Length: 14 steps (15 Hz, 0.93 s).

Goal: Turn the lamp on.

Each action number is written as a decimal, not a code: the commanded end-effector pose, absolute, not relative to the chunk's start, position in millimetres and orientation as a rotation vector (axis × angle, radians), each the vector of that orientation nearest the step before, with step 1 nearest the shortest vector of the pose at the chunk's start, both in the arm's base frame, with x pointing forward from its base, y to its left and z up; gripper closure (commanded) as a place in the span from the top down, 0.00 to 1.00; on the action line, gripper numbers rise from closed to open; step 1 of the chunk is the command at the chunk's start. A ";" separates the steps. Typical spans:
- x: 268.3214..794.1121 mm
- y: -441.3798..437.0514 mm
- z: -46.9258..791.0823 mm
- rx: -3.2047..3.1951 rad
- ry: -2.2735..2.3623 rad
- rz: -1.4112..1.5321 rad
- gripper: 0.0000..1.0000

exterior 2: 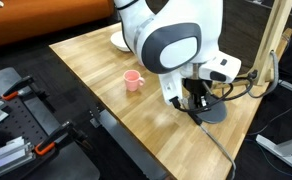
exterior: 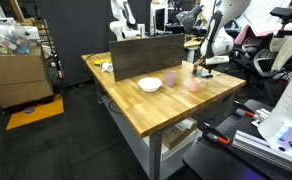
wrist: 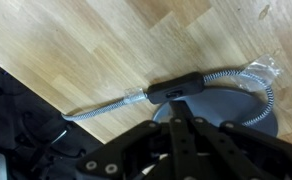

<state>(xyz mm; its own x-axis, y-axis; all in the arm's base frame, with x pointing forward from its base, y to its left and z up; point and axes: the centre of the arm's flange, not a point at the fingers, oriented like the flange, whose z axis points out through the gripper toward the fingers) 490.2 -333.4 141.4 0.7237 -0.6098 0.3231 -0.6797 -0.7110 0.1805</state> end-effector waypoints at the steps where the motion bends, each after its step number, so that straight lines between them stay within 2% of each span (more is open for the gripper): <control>1: 475.5 -324.7 148.2 2.668 -0.985 0.355 0.00; 14: 485.0 -315.6 139.1 2.679 -0.940 0.340 0.00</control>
<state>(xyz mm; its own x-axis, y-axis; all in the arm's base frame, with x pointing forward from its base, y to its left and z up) 488.1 -313.2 138.1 0.7529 -0.5867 0.2983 -0.6483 -0.7392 0.1824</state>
